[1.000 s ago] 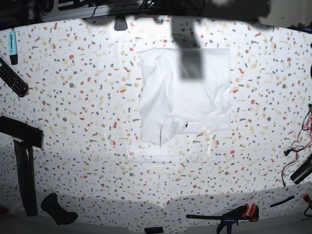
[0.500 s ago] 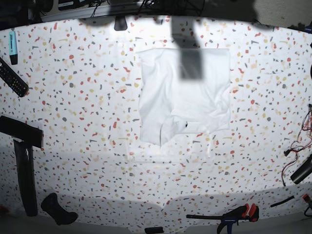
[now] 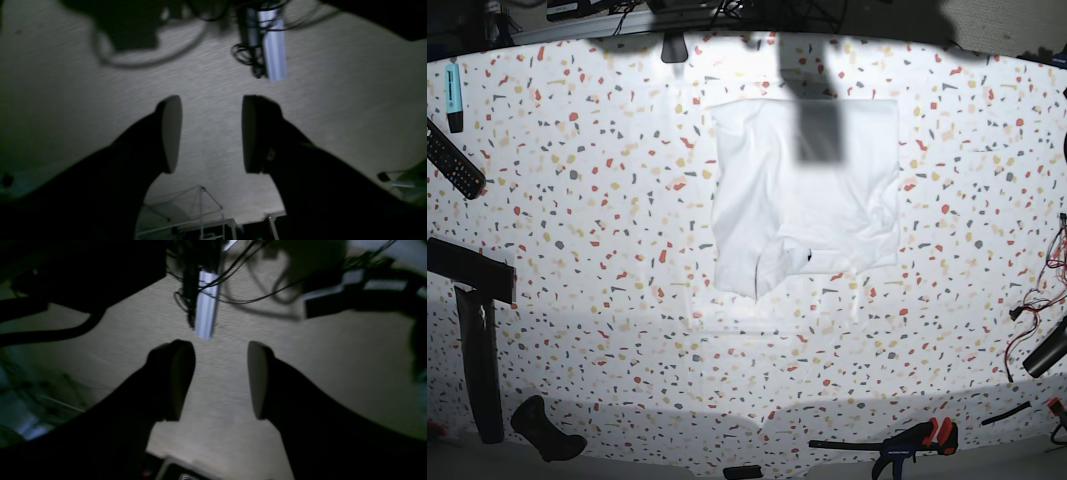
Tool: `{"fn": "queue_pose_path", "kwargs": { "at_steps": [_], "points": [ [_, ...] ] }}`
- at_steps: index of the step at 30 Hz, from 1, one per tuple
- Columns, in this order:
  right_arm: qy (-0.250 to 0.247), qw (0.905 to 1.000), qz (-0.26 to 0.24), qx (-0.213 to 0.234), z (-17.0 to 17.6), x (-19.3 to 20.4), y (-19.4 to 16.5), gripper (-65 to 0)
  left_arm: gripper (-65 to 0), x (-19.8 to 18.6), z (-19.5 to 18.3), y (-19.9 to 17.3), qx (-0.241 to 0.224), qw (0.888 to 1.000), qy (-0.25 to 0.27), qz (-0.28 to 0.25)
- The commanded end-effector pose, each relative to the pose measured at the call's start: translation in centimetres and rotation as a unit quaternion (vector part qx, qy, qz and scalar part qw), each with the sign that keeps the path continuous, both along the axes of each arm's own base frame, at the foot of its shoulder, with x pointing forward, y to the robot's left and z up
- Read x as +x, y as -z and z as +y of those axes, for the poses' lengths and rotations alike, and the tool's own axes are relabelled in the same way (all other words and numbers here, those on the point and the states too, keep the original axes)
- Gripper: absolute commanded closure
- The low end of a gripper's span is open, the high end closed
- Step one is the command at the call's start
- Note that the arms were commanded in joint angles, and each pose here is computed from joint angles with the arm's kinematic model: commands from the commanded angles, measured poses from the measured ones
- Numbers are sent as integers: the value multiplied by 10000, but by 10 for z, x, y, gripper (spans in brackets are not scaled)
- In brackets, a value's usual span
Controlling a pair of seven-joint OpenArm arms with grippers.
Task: Fold the T-shirt properly
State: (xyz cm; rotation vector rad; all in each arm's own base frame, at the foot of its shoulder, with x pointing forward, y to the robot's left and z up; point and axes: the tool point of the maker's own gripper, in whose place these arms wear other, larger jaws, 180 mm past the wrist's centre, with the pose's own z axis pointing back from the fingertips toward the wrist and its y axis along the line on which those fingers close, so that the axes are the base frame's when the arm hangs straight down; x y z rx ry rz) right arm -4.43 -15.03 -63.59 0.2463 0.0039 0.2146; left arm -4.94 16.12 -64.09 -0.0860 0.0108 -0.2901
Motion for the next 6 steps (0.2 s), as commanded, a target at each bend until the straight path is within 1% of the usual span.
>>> {"fn": "queue_pose_path", "kwargs": {
  "at_steps": [1,6],
  "points": [
    [11,10000,-26,30,-1,-1,-1,-297,-281,-4,2,-1,1,10000,14,35],
    [16,10000,-43,38,-1,-1,-1,-297,-281,-4,3,-1,4,10000,18,37]
  ]
}}
